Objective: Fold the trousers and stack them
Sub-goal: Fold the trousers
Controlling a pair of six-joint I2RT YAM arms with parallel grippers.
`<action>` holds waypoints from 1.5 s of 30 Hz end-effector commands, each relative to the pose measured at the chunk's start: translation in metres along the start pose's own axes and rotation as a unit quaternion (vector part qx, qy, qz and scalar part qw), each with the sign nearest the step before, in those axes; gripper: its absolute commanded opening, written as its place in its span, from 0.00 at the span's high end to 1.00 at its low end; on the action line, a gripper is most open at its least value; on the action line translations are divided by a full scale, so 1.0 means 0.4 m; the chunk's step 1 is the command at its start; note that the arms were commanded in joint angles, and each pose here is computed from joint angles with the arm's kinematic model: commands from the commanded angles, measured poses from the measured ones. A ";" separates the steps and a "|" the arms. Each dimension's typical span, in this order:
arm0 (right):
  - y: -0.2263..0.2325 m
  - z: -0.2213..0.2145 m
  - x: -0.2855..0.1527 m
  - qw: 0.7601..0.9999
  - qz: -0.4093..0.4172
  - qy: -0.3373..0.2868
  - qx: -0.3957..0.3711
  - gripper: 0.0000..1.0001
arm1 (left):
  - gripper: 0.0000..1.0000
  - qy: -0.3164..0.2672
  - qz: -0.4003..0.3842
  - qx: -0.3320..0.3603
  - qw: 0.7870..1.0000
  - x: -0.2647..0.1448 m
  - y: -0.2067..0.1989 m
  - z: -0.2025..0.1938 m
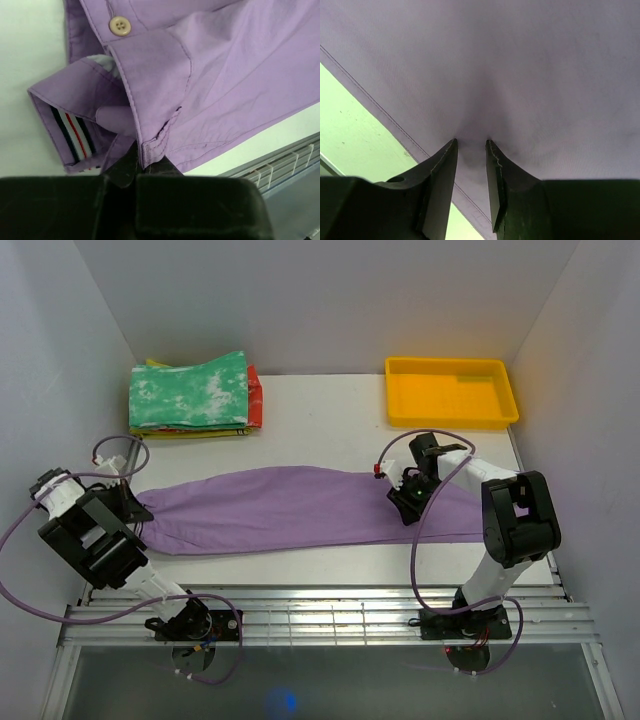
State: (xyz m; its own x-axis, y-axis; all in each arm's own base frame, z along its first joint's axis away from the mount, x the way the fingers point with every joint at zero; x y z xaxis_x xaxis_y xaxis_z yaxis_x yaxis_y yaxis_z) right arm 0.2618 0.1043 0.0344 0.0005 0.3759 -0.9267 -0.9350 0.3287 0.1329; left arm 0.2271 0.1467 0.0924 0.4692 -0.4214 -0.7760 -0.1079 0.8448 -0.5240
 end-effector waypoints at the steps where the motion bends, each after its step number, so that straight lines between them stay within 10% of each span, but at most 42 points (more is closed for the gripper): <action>1: -0.060 -0.110 0.054 0.994 -0.049 0.098 -0.025 0.64 | 1.00 -0.076 -0.012 0.040 0.996 -0.067 -0.048 0.110; 23: -0.033 -0.177 0.058 0.987 -0.047 0.137 -0.076 0.66 | 0.99 -0.034 0.115 0.041 0.992 0.092 0.153 0.093; 31: -0.029 -0.092 -0.020 0.991 -0.054 0.074 -0.101 0.59 | 0.33 -0.064 0.097 0.106 0.987 -0.066 0.020 0.164; 37: -0.017 0.005 -0.111 0.992 -0.057 0.007 -0.110 0.58 | 0.20 -0.146 0.065 0.354 0.922 -0.237 -0.231 0.207; 45: 0.027 0.085 -0.139 0.994 -0.038 -0.066 -0.079 0.55 | 0.39 -0.031 -0.036 0.533 0.845 -0.019 -0.409 -0.034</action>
State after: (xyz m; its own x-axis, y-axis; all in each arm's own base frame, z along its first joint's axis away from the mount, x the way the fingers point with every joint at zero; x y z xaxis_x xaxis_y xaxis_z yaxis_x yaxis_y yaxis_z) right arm 0.2737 0.1006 0.0902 0.1455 0.4011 -0.9044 -0.9762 0.2068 -0.0653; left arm 0.2477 0.0367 0.2285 0.6494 -0.4102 -0.6404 0.6438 0.7447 0.1758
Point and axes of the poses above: each gripper's point midway between its finger pads, its own x axis out along the fingers, its own y axis along the line the jaws close on, z = x × y, the point moved 2 cm from there along -x, back along the fingers, and after that the axes turned 8 degrees about -x, right-handed, at the moved point
